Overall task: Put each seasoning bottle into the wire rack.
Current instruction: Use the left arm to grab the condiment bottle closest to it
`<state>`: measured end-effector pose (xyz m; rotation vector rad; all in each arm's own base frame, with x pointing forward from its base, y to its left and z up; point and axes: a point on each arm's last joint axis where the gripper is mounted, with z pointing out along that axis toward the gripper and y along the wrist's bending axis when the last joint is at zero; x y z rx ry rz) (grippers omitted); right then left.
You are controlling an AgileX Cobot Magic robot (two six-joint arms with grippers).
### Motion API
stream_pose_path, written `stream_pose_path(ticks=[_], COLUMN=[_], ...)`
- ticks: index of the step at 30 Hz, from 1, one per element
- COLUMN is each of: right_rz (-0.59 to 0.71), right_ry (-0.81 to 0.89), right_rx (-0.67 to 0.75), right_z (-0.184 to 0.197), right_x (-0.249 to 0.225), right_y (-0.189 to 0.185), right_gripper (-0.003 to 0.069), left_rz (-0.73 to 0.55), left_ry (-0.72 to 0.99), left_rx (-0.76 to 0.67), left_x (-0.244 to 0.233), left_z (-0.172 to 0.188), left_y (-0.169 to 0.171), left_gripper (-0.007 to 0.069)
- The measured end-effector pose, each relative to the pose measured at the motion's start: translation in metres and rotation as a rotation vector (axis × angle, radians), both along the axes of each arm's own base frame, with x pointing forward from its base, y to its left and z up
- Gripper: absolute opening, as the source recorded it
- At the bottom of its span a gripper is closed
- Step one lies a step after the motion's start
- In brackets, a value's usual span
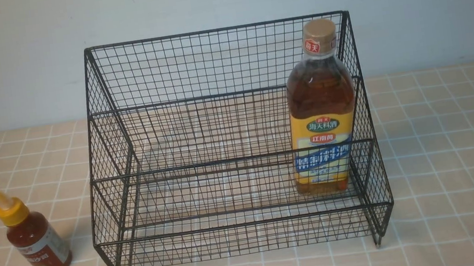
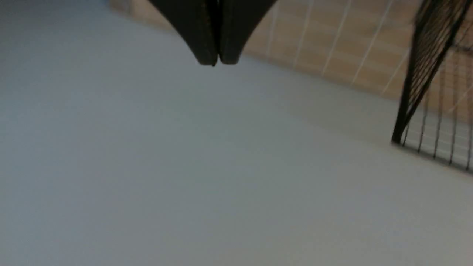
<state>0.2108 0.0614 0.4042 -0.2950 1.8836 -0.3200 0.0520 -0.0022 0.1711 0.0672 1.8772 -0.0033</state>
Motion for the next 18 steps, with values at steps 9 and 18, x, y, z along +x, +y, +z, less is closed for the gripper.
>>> stream_pose_path(ticks=[9,18], right_rz=[0.332,0.424], right_ry=[0.202,-0.001], right_rx=[0.409,0.521], right_z=[-0.003,0.023], right_x=[-0.028,-0.038], right_y=[0.033,0.033], right_gripper=[-0.0013,-0.0013], left_rz=[0.0,0.0], left_ry=[0.0,0.0], left_rx=[0.0,0.0], left_x=[0.0,0.0], left_z=[0.0,0.0], left_y=[0.0,0.0], left_gripper=[-0.0007,-0.0007])
